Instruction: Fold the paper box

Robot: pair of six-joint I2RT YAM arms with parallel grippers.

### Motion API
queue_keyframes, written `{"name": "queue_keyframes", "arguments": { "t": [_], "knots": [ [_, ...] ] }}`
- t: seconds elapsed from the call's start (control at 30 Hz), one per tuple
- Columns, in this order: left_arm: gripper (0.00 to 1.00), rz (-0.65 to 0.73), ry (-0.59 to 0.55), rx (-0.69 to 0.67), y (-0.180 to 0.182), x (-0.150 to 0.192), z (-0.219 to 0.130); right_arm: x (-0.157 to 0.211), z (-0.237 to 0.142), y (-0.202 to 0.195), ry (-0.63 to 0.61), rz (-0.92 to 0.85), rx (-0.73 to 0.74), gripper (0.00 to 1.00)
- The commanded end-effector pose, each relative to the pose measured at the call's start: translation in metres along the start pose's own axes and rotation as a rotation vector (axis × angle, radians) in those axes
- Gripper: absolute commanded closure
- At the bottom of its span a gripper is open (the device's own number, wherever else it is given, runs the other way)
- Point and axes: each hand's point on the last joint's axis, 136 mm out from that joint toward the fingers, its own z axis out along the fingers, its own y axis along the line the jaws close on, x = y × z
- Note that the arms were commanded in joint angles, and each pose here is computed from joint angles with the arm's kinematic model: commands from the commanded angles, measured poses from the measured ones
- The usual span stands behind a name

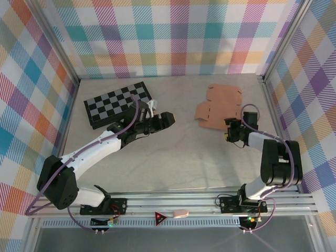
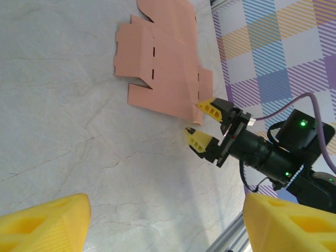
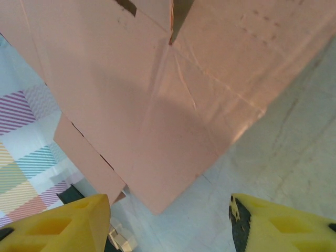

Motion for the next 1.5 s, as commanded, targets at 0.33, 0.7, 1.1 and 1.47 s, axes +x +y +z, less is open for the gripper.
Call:
{"name": "queue_keyframes", "arguments": {
  "t": [0.33,0.7,1.1,1.47],
  "knots": [
    [0.24,0.028,0.001,0.047,-0.016,0.001,-0.010,-0.013,0.018,0.013,-0.010,0.053,-0.050,0.45],
    [0.25,0.030,0.003,0.056,-0.019,0.002,-0.010,-0.023,0.028,0.016,-0.042,0.064,-0.078,0.62],
    [0.26,0.037,0.009,0.060,-0.020,0.004,-0.011,-0.029,0.027,0.035,-0.064,0.035,-0.131,0.90],
    [0.27,0.042,0.021,0.018,-0.011,0.006,-0.007,-0.021,0.004,0.054,-0.071,0.037,-0.142,1.00]
  ]
}}
